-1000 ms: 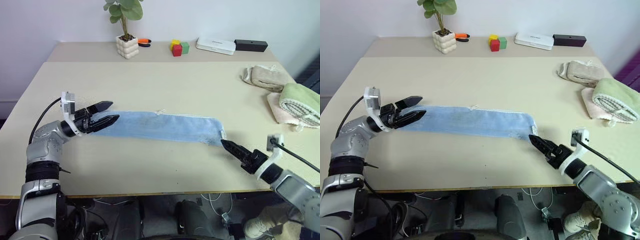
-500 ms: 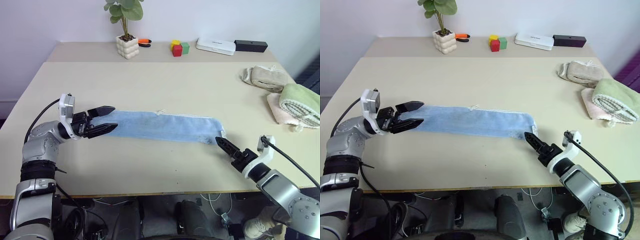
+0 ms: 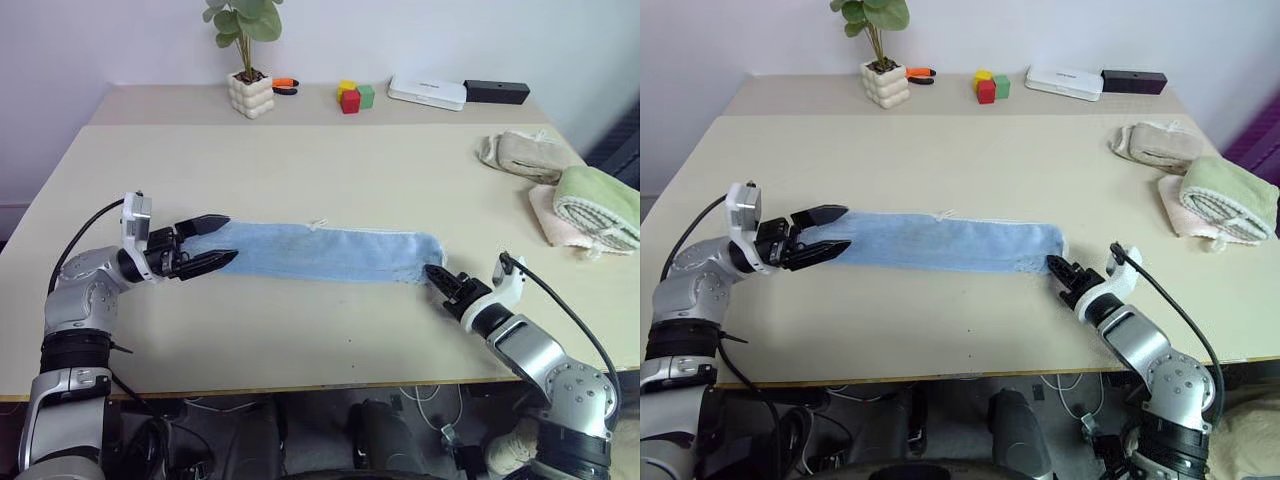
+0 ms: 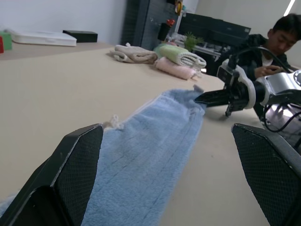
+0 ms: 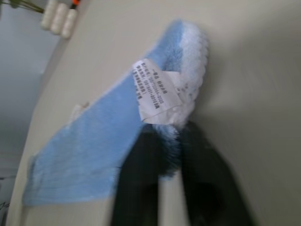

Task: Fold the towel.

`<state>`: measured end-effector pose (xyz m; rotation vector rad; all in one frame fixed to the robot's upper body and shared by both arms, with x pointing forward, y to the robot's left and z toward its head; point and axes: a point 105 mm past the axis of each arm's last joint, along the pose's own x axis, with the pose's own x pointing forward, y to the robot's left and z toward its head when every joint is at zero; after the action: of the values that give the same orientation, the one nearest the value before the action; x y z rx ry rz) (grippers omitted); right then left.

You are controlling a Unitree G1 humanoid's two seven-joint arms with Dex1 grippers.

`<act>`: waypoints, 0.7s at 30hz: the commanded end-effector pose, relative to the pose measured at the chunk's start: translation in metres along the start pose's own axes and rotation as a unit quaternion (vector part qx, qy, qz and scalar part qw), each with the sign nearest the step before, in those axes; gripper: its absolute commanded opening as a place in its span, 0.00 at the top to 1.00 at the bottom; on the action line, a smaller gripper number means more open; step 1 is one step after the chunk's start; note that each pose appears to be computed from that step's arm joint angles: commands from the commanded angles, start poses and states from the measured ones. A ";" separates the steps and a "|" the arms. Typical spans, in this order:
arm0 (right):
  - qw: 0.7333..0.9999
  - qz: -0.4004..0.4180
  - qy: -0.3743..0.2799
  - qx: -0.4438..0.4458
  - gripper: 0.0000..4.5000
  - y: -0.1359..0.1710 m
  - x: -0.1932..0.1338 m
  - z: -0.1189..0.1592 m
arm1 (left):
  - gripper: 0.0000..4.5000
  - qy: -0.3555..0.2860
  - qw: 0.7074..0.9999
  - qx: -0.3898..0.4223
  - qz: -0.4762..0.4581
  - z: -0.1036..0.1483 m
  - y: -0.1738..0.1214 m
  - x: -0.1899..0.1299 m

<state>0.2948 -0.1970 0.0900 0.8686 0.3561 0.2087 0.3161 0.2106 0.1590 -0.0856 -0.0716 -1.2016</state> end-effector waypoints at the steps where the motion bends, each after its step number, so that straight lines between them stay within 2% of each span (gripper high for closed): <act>1: 0.999 -0.024 -0.021 -0.018 0.99 -0.010 -0.001 0.014 | 0.00 -0.015 1.000 0.024 0.005 0.011 -0.001 -0.002; 3: 0.999 -0.030 -0.029 -0.032 0.99 -0.012 -0.002 0.022 | 0.00 -0.016 1.000 0.025 0.007 0.011 0.000 -0.002; 9: 0.987 -0.045 -0.018 -0.152 0.99 -0.022 -0.017 0.060 | 0.00 -0.015 0.999 0.027 0.010 0.010 0.003 0.001; 13: 0.975 -0.048 0.011 -0.218 0.99 -0.026 -0.026 0.066 | 0.00 -0.018 0.999 0.030 0.010 0.011 0.005 0.002; 18: 0.931 -0.041 0.048 -0.360 0.99 -0.012 -0.025 0.070 | 0.00 -0.015 0.999 0.032 0.011 0.010 0.006 0.002; 21: 0.901 0.005 0.056 -0.429 0.99 0.021 -0.016 0.070 | 0.00 -0.015 0.999 0.034 0.013 0.011 0.007 0.000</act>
<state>0.3021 -0.2557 0.1232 0.0707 0.4118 0.3107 0.3214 0.2116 0.1592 -0.0767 -0.0983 -1.1745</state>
